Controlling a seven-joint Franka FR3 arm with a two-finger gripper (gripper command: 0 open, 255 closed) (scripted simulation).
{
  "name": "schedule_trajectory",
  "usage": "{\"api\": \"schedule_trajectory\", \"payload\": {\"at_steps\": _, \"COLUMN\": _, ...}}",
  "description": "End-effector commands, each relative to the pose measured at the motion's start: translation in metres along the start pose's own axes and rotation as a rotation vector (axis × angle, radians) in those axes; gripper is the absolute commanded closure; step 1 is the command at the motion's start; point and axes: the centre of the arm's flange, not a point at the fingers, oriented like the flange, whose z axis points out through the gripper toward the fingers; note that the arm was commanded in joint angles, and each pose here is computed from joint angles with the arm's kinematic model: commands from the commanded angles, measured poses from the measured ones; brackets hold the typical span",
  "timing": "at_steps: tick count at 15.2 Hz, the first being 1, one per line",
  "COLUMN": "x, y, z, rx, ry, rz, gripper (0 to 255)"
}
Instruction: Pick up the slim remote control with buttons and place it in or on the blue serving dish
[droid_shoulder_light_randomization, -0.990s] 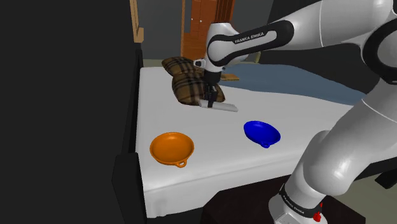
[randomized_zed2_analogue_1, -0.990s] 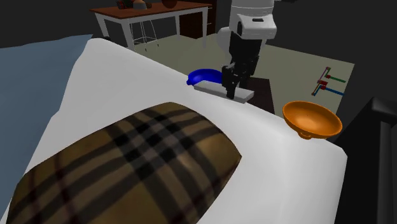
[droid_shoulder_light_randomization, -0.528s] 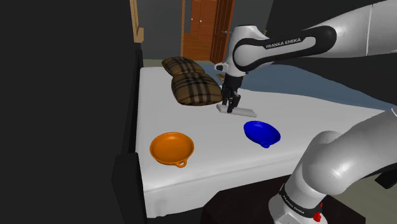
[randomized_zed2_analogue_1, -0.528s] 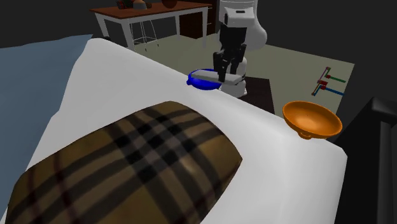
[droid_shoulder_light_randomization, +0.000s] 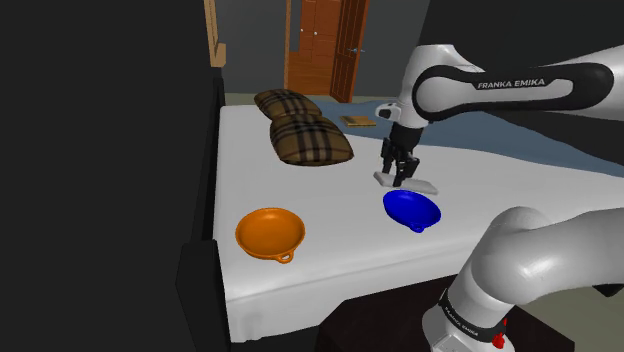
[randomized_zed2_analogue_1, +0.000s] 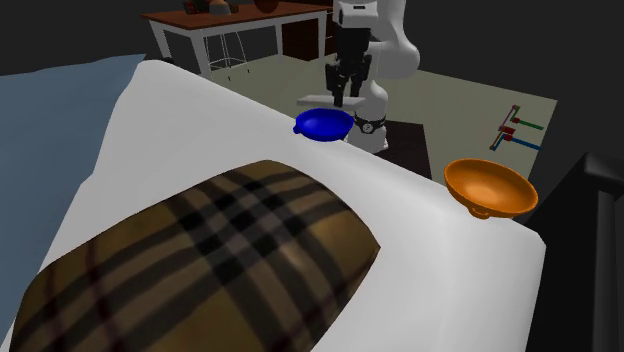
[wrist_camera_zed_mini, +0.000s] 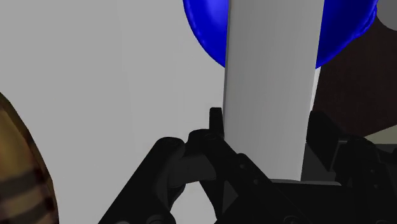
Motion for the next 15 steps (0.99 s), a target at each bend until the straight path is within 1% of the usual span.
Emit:
{"api": "schedule_trajectory", "payload": {"at_steps": 1, "x": -0.023, "y": -0.017, "z": 0.001, "rx": 0.001, "ry": 0.000, "rz": -0.001, "gripper": 255}}
{"api": "schedule_trajectory", "payload": {"at_steps": 2, "x": -0.035, "y": -0.026, "z": 0.000, "rx": 0.001, "ry": 0.000, "rz": -0.001, "gripper": 255}}
{"api": "schedule_trajectory", "payload": {"at_steps": 15, "x": -0.036, "y": -0.026, "z": 0.069, "rx": 0.001, "ry": 0.000, "rz": -0.001, "gripper": 255}}
